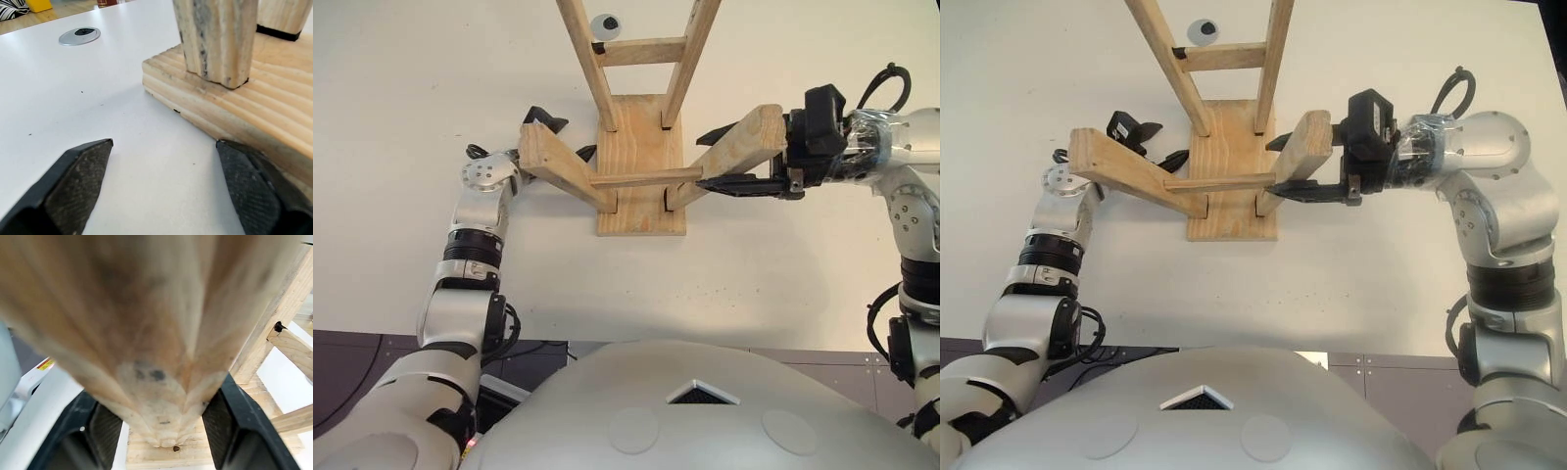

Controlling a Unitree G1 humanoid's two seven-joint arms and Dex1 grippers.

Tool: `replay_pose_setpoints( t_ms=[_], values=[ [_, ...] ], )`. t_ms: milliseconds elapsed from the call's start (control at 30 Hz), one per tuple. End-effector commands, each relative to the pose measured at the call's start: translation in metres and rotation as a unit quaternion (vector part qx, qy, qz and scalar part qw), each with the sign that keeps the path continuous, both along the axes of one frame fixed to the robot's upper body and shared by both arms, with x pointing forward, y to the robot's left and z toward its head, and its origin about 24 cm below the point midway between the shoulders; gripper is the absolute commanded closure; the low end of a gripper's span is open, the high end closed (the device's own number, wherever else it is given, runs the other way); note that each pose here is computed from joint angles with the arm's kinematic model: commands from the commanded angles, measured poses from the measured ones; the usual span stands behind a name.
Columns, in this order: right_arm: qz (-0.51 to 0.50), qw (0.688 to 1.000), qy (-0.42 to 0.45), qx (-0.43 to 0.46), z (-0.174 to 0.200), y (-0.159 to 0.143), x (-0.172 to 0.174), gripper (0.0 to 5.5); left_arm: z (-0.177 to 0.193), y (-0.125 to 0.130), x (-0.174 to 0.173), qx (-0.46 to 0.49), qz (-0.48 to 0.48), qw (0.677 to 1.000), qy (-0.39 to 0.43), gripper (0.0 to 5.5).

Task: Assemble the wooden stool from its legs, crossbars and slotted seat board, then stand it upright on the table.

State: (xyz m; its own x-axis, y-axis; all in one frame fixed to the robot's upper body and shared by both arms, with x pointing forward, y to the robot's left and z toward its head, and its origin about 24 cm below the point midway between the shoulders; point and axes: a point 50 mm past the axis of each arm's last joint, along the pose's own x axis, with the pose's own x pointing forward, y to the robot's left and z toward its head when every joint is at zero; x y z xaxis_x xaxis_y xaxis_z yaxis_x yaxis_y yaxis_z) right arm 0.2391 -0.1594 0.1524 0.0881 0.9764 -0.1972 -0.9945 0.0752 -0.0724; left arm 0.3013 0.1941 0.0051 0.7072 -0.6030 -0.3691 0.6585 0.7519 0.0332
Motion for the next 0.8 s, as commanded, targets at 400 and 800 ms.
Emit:
replay_pose_setpoints(
  t_ms=[400,800],
  values=[
    [-0.030,0.978,0.155,-0.136,-0.097,0.002,-0.017,3.47,-0.017,-0.005,-0.015,-0.017,0.014,0.999,0.031,1.60],
    [-0.044,0.951,0.280,-0.123,-0.137,-0.004,-0.026,3.47,-0.016,0.001,-0.016,-0.026,0.031,0.998,0.040,1.60]
  ],
)
